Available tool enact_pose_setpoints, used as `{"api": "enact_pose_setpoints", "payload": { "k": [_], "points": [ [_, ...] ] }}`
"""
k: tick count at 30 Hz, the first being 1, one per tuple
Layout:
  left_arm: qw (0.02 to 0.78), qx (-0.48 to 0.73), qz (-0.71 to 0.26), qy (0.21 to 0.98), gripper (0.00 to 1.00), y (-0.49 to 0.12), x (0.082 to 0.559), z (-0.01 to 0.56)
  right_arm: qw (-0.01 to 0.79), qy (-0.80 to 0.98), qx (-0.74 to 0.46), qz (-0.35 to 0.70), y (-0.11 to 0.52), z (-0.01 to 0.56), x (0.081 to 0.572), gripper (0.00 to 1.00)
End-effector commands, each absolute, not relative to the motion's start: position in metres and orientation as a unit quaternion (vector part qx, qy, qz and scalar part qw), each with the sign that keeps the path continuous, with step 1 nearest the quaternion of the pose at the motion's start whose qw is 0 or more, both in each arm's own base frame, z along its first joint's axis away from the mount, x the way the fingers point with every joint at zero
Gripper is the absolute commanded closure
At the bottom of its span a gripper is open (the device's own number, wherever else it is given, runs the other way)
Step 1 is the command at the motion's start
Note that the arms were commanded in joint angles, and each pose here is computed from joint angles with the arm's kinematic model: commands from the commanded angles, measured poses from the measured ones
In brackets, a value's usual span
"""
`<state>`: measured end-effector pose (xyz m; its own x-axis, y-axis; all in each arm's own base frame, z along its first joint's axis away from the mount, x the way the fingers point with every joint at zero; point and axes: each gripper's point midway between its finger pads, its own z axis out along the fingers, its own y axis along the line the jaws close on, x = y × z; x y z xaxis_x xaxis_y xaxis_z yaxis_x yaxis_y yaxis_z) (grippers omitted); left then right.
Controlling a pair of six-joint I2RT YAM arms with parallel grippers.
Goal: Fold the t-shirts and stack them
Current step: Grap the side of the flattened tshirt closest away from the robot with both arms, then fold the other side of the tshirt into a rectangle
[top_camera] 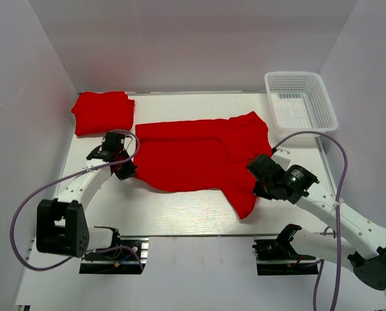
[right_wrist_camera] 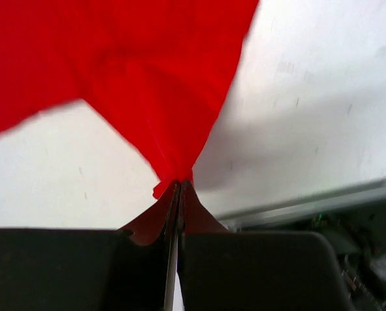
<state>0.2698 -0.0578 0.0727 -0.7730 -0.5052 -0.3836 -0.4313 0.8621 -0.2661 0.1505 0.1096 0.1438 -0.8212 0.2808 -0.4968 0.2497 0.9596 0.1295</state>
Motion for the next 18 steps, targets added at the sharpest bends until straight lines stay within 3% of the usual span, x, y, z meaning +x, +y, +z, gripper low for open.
{"api": "enact_pose_setpoints", "payload": {
  "k": [1, 8, 18],
  "points": [
    [0.24, -0.263, -0.087, 0.93, 1.0, -0.059, 0.292, 0.084, 0.372, 0.915, 0.153, -0.003, 0.1, 0.177, 0.197, 1.0],
    [0.242, -0.267, -0.089, 0.928, 1.0, -0.063, 0.325, 0.093, 0.431, 0.891, 0.133, -0.057, 0.098, 0.188, 0.244, 1.0],
    [0.248, -0.307, -0.034, 0.918, 1.0, -0.045, 0.342, 0.098, 0.482, 0.863, 0.143, -0.043, 0.105, 0.203, 0.303, 1.0]
  ]
}}
